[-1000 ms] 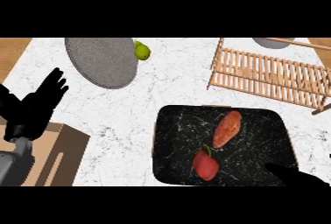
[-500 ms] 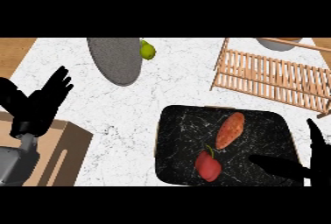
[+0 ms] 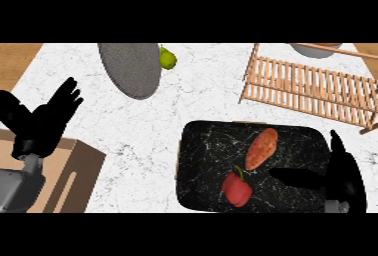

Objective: Pick the sweet potato from the tray and place it in the tiered shelf

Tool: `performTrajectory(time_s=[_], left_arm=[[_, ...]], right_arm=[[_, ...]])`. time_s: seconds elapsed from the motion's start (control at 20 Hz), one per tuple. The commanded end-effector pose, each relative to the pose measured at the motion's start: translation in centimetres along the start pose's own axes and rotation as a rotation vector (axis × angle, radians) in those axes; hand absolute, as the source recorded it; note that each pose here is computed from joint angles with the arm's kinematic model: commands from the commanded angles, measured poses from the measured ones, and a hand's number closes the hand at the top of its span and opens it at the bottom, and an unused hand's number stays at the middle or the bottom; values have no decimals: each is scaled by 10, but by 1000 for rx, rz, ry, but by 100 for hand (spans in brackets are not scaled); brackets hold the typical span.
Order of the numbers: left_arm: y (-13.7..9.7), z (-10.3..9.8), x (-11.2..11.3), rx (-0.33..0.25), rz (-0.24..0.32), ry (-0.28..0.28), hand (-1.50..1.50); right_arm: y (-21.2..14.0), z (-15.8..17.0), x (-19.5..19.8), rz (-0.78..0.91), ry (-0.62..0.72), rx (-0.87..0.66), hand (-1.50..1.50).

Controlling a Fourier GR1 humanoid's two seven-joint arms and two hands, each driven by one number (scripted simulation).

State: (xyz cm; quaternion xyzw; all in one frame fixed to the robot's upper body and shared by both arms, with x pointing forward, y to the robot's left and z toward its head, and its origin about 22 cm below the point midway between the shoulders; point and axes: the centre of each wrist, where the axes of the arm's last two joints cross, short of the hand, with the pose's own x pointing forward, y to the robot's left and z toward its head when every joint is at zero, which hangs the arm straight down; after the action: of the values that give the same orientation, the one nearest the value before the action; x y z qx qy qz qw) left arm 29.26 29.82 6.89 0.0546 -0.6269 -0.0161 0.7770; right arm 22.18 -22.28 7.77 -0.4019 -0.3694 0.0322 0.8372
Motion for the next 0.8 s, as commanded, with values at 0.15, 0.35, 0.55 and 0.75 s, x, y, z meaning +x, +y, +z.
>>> performTrajectory(time_s=[0.15, 0.35, 0.55, 0.75], left_arm=[[-14, 19, -66, -22, 50, 245, 0], [-16, 16, -71, -3, 56, 221, 0], [-14, 15, -69, 10, 56, 227, 0], [-8, 21, -75, 14, 39, 217, 0]], right_arm=[[24, 0, 21, 30, 209, -6, -150], [42, -1, 24, 52, 215, -7, -150], [57, 0, 34, 69, 226, -24, -150], [63, -14, 22, 116, 269, -57, -150]])
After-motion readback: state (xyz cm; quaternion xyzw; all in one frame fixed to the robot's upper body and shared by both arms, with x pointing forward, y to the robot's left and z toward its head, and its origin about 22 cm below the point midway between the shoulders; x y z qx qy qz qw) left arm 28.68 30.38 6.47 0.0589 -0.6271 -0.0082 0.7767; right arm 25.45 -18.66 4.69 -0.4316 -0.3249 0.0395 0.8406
